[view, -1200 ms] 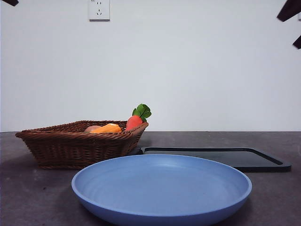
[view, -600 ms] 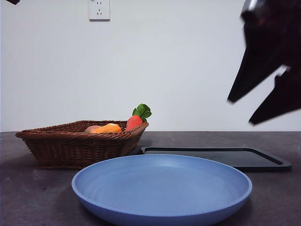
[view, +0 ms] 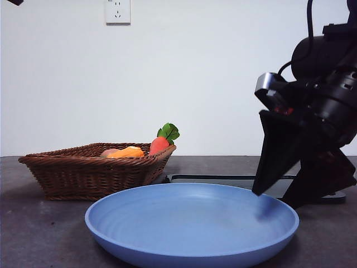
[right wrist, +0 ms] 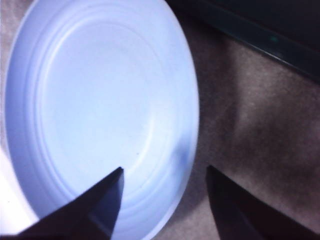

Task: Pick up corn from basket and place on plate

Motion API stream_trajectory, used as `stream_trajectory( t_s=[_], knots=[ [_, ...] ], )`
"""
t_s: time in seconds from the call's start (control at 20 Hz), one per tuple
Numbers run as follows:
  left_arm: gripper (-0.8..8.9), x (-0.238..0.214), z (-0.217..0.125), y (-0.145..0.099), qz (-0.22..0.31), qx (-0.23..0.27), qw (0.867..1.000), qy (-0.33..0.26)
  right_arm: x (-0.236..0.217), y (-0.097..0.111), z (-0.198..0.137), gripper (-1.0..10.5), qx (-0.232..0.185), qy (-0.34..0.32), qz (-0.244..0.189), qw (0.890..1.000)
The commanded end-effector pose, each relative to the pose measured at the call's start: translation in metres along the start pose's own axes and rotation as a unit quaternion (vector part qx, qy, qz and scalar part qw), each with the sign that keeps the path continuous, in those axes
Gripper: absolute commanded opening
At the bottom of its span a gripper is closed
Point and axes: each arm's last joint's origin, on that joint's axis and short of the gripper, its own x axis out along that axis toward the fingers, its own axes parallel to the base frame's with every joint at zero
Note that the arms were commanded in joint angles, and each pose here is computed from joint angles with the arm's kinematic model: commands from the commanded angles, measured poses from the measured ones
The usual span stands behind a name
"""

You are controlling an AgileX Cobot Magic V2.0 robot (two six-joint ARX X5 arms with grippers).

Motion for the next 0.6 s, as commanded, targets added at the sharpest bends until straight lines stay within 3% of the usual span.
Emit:
stream_trajectory(
  t_s=[0.05, 0.2, 0.35, 0.6],
  knots=[
    [4.51, -0.0018, 0.0053, -0.002, -0.003, 0.01, 1.0, -0.008, 0.0061, -0.0008, 0.0052, 1.8, 0.0, 0.004, 0.002, 1.0],
    [4.51, -0.0018, 0.0054, -0.002, -0.003, 0.01, 1.0, -0.009, 0.0089, -0.0014, 0.0061, 0.9, 0.0, 0.004, -0.001, 1.0],
    [4.51, -0.0017, 0.0059, -0.002, -0.003, 0.012, 1.0, -0.011, 0.0099, -0.0046, 0.0062, 0.0, 0.013, 0.003, -0.048, 0.999],
    [4.38, 0.0042, 0.0108, 0.0014, -0.004, 0.015, 1.0, -0.014, 0.008, -0.0034, 0.0056, 0.0, 0.036, 0.002, -0.051, 0.998]
  ],
)
